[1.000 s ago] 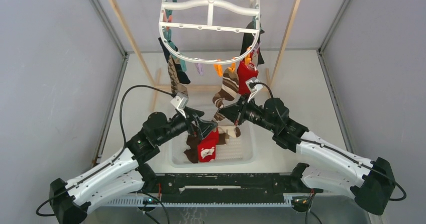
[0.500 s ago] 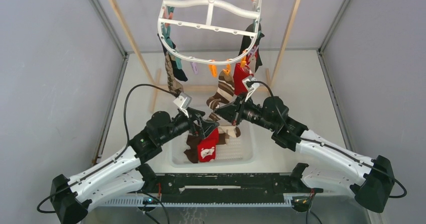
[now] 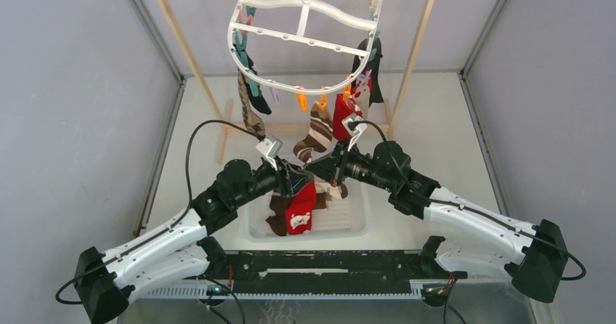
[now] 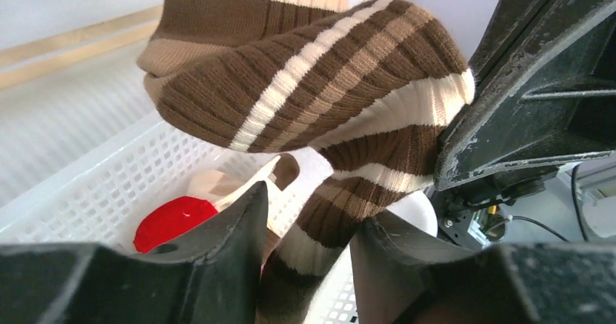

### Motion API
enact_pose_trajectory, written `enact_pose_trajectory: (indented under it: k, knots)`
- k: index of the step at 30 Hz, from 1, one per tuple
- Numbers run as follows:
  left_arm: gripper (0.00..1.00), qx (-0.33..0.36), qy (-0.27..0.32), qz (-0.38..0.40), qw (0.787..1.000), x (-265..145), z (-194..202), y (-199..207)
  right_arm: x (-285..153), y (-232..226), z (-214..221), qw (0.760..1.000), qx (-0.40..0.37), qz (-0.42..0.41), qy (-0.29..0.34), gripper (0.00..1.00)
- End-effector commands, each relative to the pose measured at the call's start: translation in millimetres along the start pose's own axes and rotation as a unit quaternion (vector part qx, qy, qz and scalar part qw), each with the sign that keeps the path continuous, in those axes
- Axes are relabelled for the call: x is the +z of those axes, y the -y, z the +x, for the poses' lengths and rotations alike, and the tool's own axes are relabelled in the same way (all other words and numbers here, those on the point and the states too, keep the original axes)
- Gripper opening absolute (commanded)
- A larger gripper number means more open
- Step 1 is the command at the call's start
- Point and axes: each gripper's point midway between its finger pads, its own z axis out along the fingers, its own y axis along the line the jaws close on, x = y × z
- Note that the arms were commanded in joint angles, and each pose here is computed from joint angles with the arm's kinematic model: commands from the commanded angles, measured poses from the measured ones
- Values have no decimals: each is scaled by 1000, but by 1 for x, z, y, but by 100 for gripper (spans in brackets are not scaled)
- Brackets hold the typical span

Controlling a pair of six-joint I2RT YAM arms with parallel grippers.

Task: Remove the socks clipped to the hanger
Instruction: Remove the sock from the hanger.

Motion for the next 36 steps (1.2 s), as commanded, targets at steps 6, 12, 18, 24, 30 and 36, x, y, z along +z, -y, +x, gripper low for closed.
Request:
enact_pose_trajectory:
  k: [6, 12, 18, 24, 30, 36]
  knots:
    - [9, 19, 28, 28, 999, 0, -29, 18, -2, -25, -23, 999, -9, -31, 29, 0]
    - [0, 19, 28, 26, 999, -3, -32, 19, -2, -20, -20, 999, -10, -20, 23, 1]
    - [0, 21, 25, 23, 999, -9, -36, 21, -7, -13, -21, 1000, -18, 1, 26, 39]
    - [0, 22, 25, 27, 999, -12, -37, 23, -16, -8, -26, 999, -33, 22, 36, 51]
    - [0, 21, 23, 31, 999, -12, -38, 25, -30, 0, -40, 994, -60, 57, 67, 54]
    - [0, 23, 23, 33, 999, -13, -40, 27, -42, 8, -58, 985, -97, 93, 104, 61]
